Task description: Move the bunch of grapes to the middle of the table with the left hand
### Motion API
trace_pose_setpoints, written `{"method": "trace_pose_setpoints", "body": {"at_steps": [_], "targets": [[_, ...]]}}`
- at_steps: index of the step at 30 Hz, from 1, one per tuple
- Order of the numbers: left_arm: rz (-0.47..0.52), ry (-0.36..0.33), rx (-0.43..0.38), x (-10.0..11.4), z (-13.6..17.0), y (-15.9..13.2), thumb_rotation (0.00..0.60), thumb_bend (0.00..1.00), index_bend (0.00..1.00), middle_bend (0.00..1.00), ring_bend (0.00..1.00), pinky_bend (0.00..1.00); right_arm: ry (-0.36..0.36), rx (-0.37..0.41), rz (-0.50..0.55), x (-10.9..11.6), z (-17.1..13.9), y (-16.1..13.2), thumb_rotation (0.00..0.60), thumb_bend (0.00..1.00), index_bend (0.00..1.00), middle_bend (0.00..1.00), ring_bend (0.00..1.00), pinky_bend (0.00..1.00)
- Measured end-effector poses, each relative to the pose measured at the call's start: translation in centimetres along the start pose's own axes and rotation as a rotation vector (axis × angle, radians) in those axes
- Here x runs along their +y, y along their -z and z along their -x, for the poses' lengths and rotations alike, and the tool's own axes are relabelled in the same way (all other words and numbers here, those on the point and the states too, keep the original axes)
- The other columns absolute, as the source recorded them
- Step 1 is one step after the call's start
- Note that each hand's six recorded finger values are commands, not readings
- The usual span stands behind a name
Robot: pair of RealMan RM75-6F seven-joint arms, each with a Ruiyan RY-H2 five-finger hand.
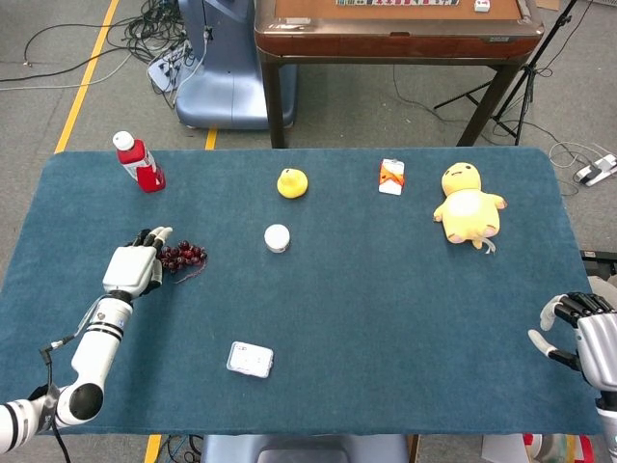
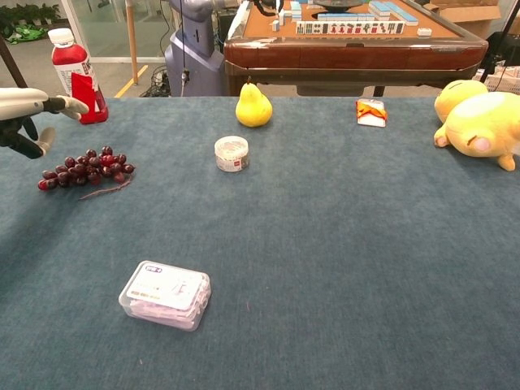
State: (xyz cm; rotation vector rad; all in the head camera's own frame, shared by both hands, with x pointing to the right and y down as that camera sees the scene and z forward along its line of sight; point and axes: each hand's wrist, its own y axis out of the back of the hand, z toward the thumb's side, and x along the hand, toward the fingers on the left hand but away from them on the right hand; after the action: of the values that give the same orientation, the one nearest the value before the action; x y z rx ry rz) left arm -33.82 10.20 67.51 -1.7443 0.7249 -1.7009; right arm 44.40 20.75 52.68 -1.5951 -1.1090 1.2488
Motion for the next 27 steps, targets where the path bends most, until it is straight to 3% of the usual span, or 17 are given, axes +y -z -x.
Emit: {"method": "trace_pose_setpoints", "body": {"at_steps": [9,27], "targets": [[-0.002,0.059,0.074,-0.7,-1.6,0.7,0.6,0.78,0.0,0.0,0.0,0.04,0.002,-0.007,0.007,0.2,0.0,0.2,0.6,0.13,0.66,0.56,0.41,0.43],[-0.011,0.174,0.131,-2.2,-3.1,1.2,0.6,0.78,0.0,0.0,0.0,0.04,0.002,-0.013,0.014,0.4,-0.1,0.5,0.6,0.13,0.66,0.56,0.41,0.43]]}}
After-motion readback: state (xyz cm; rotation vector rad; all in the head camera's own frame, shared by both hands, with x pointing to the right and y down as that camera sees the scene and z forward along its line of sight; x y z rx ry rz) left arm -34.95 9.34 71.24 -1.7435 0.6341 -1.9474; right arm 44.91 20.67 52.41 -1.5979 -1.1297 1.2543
